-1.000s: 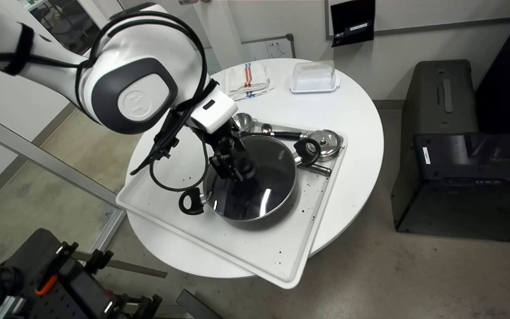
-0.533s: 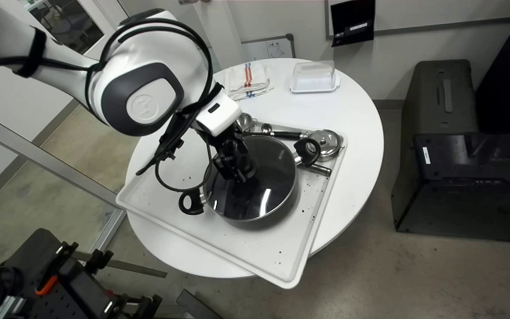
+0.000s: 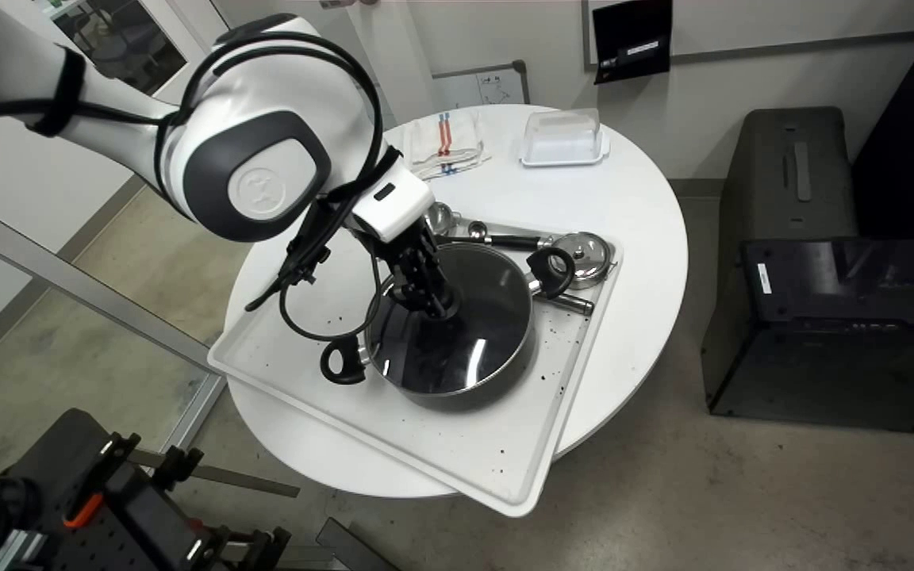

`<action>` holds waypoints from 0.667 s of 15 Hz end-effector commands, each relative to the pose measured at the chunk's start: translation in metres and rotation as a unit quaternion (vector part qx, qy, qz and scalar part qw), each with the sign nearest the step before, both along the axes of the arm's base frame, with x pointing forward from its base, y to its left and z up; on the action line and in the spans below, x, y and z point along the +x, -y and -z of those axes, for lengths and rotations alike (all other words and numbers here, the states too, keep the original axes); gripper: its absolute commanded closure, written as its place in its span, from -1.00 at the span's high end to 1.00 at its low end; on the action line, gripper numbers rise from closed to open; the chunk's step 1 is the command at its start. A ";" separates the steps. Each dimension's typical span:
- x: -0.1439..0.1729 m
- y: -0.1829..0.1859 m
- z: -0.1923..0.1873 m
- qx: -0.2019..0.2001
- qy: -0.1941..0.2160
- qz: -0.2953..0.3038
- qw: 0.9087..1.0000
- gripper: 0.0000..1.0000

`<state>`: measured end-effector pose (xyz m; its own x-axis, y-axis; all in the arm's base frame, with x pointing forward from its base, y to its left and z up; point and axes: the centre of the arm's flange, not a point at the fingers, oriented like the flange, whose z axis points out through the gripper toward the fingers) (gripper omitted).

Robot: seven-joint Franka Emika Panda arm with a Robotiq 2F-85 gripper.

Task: Pick up the lid from the pot and put it on the table

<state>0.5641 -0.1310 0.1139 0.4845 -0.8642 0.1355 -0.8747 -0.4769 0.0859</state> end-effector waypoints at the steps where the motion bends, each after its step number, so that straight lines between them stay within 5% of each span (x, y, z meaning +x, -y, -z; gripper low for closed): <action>1: 0.003 -0.003 -0.005 0.005 0.003 -0.004 1.000 -0.50; 10: -0.013 -0.023 -0.048 0.016 0.012 -0.042 0.999 -0.50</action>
